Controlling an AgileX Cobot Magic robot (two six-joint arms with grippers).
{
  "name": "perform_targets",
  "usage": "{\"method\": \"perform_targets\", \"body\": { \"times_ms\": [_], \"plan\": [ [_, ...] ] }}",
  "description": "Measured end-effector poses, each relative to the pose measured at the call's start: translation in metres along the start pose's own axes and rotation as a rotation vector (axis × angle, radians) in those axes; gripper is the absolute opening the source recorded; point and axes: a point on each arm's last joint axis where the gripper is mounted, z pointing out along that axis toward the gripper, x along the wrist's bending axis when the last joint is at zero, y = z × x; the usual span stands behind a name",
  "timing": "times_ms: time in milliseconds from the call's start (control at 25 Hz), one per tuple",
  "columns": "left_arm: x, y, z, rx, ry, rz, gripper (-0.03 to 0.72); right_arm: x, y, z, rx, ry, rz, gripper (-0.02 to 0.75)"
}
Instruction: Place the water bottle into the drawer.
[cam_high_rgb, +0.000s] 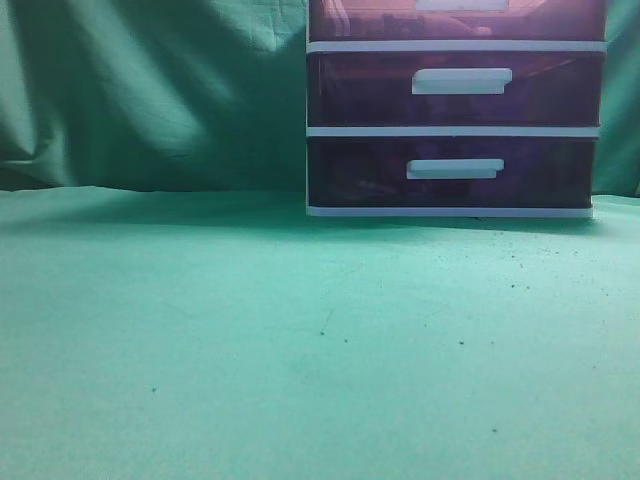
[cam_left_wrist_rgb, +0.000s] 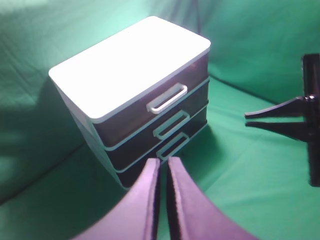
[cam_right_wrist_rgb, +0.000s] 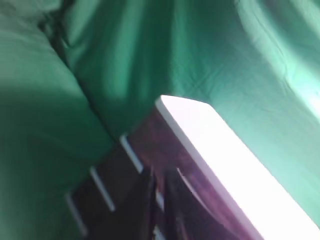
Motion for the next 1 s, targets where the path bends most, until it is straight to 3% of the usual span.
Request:
{"method": "perform_targets", "body": {
  "times_ms": [40,200,480,840,1000],
  "plan": [
    [0.001,0.001,-0.01,-0.018,-0.003,0.004,0.0,0.0,0.009,-0.011,-0.016,0.011,0.06,0.0],
    [0.001,-0.005,-0.035,-0.037,-0.011,0.025,0.0,0.005,0.036,-0.048,-0.096,0.065,0.292,0.0],
    [-0.01,-0.069,-0.051,0.08,-0.078,0.024,0.0,0.011,0.065,-0.097,-0.212,0.075,0.513,0.0],
    [-0.023,-0.173,-0.092,-0.152,-0.114,-0.049,0.0,0.053,0.056,-0.127,-0.227,0.219,0.612,0.0],
    [-0.027,-0.219,-0.112,-0.208,-0.108,-0.058,0.0,0.056,0.065,-0.145,-0.281,0.216,0.594,0.0]
  ]
}}
